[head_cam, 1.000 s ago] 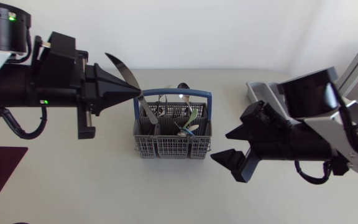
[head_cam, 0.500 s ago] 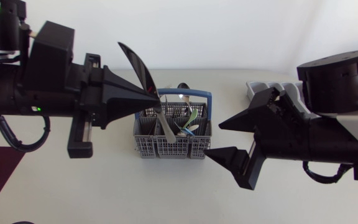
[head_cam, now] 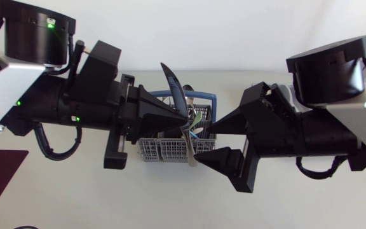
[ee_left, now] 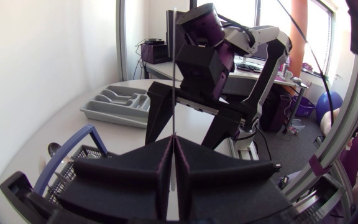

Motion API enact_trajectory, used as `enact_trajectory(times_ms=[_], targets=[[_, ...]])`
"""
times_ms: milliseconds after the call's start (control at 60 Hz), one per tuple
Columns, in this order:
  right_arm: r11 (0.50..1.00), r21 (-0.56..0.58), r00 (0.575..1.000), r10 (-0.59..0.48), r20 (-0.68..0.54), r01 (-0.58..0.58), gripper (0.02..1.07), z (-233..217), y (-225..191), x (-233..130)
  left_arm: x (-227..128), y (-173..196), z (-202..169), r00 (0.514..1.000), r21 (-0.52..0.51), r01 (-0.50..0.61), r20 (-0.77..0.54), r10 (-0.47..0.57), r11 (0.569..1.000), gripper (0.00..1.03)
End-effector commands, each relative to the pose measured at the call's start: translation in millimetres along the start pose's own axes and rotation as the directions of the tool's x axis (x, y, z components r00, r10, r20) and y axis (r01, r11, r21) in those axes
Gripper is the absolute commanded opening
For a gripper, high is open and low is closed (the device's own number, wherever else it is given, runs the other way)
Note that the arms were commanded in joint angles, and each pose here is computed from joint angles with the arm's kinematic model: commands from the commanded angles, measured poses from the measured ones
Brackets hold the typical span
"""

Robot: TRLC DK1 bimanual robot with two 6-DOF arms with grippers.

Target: Sort the cutlery from the basket into the organizer compartments.

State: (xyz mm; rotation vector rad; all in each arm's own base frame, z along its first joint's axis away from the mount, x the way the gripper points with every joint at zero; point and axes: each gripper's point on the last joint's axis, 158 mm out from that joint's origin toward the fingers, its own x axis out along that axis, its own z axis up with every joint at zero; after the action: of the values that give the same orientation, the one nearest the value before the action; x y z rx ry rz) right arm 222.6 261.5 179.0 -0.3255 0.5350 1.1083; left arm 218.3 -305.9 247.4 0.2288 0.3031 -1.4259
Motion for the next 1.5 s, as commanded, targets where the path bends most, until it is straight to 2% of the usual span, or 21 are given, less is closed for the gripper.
enact_trajectory(times_ms=[0,67,167,350,450,667,733,783,817,1067,1083,1167,1233,1267,1383,1483], targets=[[0.999,0.002,0.999,0.042,0.021,-0.042,0.88,10,7,2,5,-2,19,0.999,0.001,0.025,0.037,-0.025,1.0,0.04],[0.999,-0.002,0.998,0.054,0.026,-0.053,0.85,12,10,2,8,-2,19,0.999,-0.006,0.032,0.036,-0.032,0.999,0.04],[0.997,-0.011,0.997,0.071,0.025,-0.071,0.74,13,15,6,12,-3,20,0.999,-0.006,0.039,0.036,-0.039,0.999,0.04],[0.994,-0.002,0.994,0.113,0.003,-0.113,0.49,7,21,18,13,-1,23,0.998,-0.013,0.039,0.041,-0.039,0.999,0.04],[0.993,-0.004,0.993,0.115,0.009,-0.115,0.31,9,20,20,13,-1,25,0.998,-0.011,0.04,0.045,-0.039,0.999,0.04],[0.994,0.016,0.994,0.105,0.012,-0.105,0.24,9,16,19,13,0,21,0.998,-0.02,0.04,0.041,-0.039,0.999,0.04],[0.994,0.019,0.994,0.104,0.018,-0.104,0.14,10,16,17,12,1,19,0.999,-0.024,0.04,0.038,-0.039,0.999,0.04],[0.994,0.025,0.994,0.105,0.016,-0.105,0.13,10,16,17,12,0,19,0.999,-0.023,0.04,0.038,-0.039,0.999,0.04],[0.993,0.028,0.993,0.116,0.018,-0.116,0.07,10,17,17,12,1,18,0.999,-0.024,0.039,0.038,-0.038,0.999,0.04],[0.99,0.033,0.991,0.136,-0.005,-0.135,0.08,3,22,18,10,1,19,0.998,-0.016,0.032,0.049,-0.031,0.999,0.05],[0.99,0.032,0.99,0.138,-0.008,-0.137,0.08,3,23,18,10,1,19,0.998,-0.018,0.032,0.049,-0.031,0.999,0.07],[0.989,0.032,0.989,0.143,-0.024,-0.142,0.08,-1,25,18,7,5,27,0.997,-0.021,0.017,0.074,-0.015,1.0,0.38],[0.989,0.036,0.988,0.147,-0.042,-0.146,0.08,-6,26,17,0,13,36,0.996,-0.018,-0.012,0.091,0.013,1.0,0.77],[0.989,0.039,0.989,0.144,-0.045,-0.142,0.08,-7,26,16,-4,17,39,0.995,-0.021,-0.024,0.098,0.026,0.999,0.86],[0.992,0.045,0.992,0.118,-0.055,-0.115,0.08,-13,21,9,-16,31,53,0.99,-0.026,-0.068,0.125,0.071,0.997,0.95],[0.996,0.063,0.995,0.071,-0.063,-0.067,0.08,-20,7,-1,-35,48,65,0.979,-0.027,-0.132,0.155,0.135,0.991,0.96]])
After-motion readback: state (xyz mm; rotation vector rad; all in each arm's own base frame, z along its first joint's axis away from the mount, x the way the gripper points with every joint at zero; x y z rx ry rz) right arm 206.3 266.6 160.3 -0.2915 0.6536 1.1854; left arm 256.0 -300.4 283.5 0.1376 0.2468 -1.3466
